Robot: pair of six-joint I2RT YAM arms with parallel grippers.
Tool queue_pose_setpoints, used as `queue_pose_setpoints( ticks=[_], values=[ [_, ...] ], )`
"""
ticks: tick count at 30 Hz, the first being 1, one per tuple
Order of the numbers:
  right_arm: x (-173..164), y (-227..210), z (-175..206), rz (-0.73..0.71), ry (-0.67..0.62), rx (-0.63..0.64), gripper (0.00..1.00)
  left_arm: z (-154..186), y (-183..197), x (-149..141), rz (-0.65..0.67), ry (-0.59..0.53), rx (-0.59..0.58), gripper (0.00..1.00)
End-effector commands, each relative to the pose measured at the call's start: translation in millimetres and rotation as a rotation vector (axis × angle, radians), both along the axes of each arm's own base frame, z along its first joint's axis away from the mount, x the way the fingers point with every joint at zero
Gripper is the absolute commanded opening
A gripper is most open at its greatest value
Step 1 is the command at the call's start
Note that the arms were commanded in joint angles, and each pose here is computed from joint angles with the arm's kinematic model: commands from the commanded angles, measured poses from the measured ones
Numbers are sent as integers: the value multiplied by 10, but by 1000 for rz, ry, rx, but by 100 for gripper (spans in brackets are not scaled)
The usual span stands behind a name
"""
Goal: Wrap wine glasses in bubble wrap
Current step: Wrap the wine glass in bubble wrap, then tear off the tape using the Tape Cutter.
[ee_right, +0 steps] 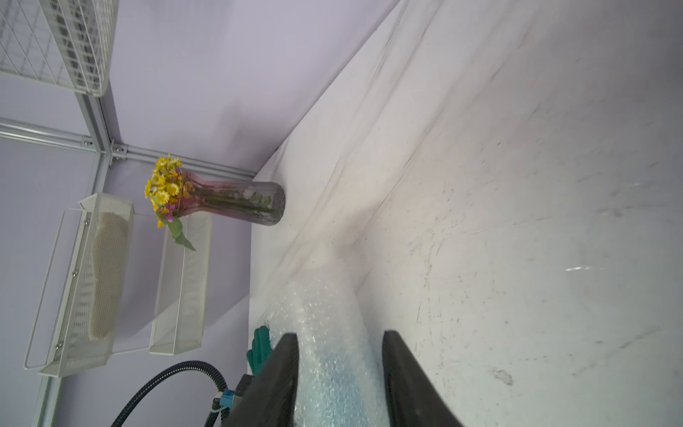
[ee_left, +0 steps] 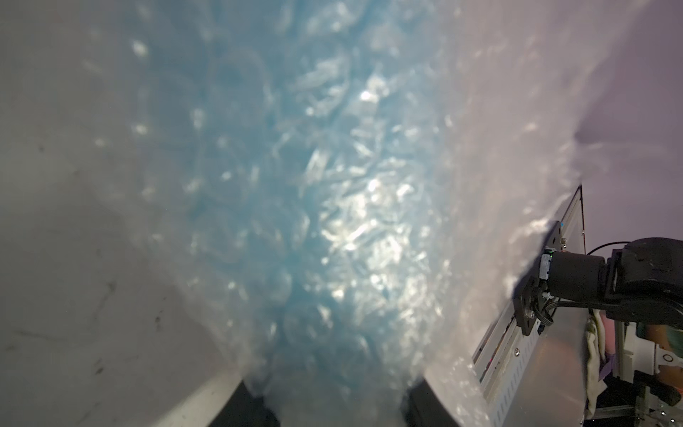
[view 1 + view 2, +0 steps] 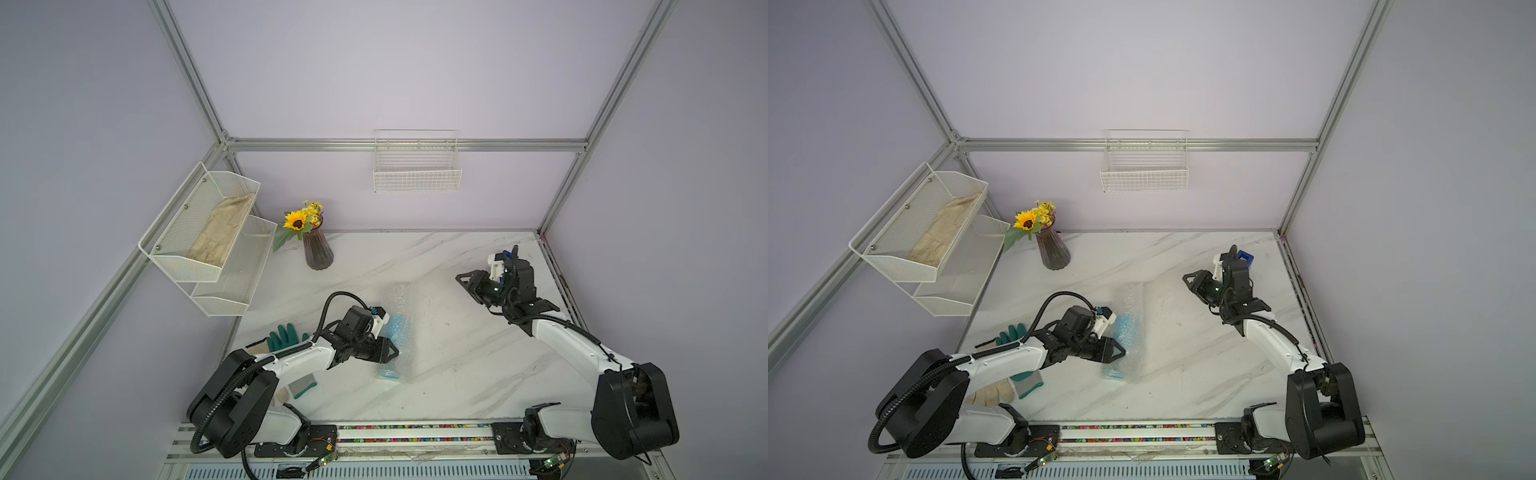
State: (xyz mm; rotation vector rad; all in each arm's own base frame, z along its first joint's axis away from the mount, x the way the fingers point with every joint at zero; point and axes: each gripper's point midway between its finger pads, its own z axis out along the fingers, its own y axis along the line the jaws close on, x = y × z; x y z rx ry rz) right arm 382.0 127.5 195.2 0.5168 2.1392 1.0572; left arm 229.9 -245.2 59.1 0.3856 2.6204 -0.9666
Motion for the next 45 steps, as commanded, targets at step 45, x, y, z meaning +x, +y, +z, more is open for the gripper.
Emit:
queue_pose_setpoints(
  ticks=[45],
  values=[
    [1136, -1624, -1024, -143, 74, 38, 36, 254, -713, 594, -179, -95, -114, 36]
  ],
)
